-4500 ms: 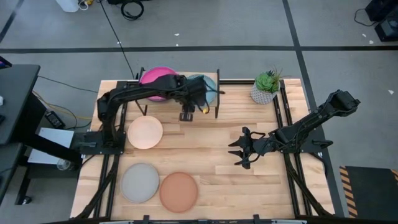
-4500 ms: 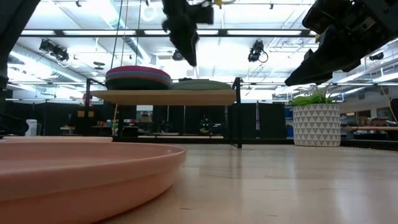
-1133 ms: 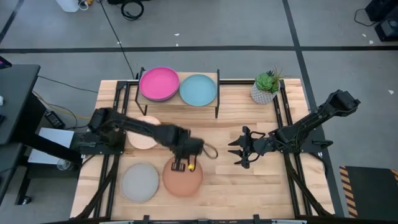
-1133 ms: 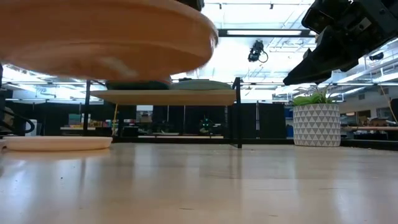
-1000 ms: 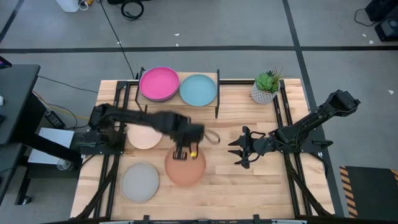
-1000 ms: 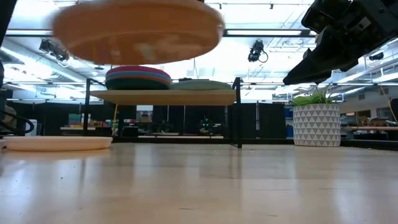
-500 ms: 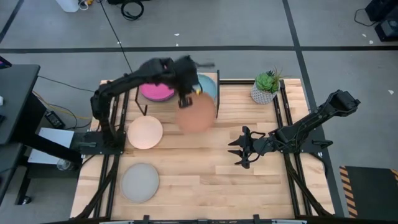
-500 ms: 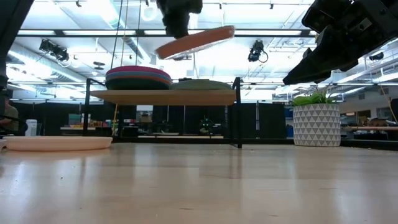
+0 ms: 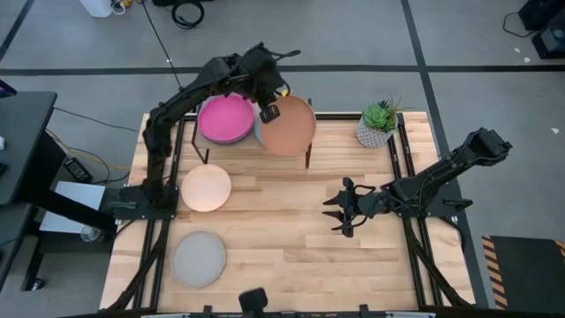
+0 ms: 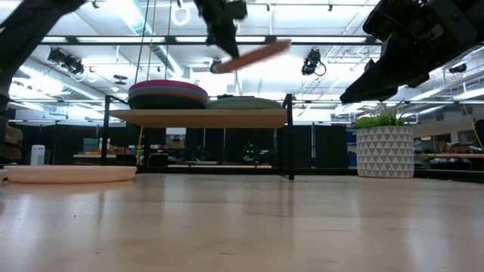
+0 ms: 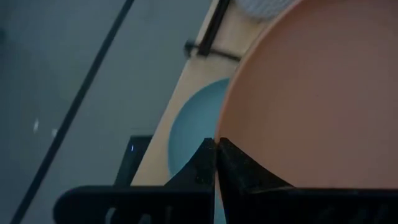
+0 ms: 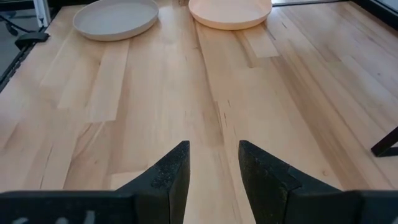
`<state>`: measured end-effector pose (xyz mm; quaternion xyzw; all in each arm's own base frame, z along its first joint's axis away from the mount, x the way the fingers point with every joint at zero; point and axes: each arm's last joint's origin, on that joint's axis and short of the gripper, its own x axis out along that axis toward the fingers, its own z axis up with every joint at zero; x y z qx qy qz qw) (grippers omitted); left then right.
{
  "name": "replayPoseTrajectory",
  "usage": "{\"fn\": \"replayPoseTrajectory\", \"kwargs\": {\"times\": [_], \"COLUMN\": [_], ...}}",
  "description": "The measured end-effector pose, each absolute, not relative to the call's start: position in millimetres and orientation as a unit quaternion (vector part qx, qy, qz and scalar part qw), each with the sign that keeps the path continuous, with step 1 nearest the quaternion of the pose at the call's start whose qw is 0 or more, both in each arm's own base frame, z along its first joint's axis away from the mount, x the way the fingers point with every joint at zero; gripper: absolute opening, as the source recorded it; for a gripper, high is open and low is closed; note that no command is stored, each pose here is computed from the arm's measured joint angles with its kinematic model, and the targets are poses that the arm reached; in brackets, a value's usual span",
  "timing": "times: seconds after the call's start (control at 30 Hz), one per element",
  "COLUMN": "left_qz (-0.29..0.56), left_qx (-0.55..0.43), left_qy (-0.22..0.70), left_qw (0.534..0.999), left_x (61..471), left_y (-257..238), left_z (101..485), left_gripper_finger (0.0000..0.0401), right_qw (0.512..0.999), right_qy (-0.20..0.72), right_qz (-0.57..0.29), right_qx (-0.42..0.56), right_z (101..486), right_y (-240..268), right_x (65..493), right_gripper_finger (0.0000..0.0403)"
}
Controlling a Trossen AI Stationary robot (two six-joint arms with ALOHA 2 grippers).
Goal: Place and stack plates onto a shelf
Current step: Stack the brown plate on the light blue plate on the shelf
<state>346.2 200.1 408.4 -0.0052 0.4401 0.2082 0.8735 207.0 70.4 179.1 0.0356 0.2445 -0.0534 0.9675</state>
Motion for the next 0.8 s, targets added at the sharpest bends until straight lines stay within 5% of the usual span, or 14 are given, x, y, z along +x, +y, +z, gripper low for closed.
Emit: {"fn": "replayPoseTrajectory", "kwargs": {"times": [0.37, 0.8], "left_qz": [0.212, 0.216], "left_qx": [0.006, 0.014], "left_qy": [0.507, 0.519], "left_qw": [0.835, 0.827], "left_x": [364.4, 361.2], "left_y": [237.4, 246.2], "left_z": [357.6, 352.9], "left_gripper_finger": [0.0012, 0.0022], "right_qw": [0.968, 0.968], "right_qy": [0.244, 0.243], "right_qz": [-0.051, -0.052], "right_qx": [0.029, 0.034], "right_z": [179.3, 179.4], "right_y": [70.5, 70.5], "right_x": [207.1, 207.2], "right_gripper_finger": [0.0144, 0.0144]}}
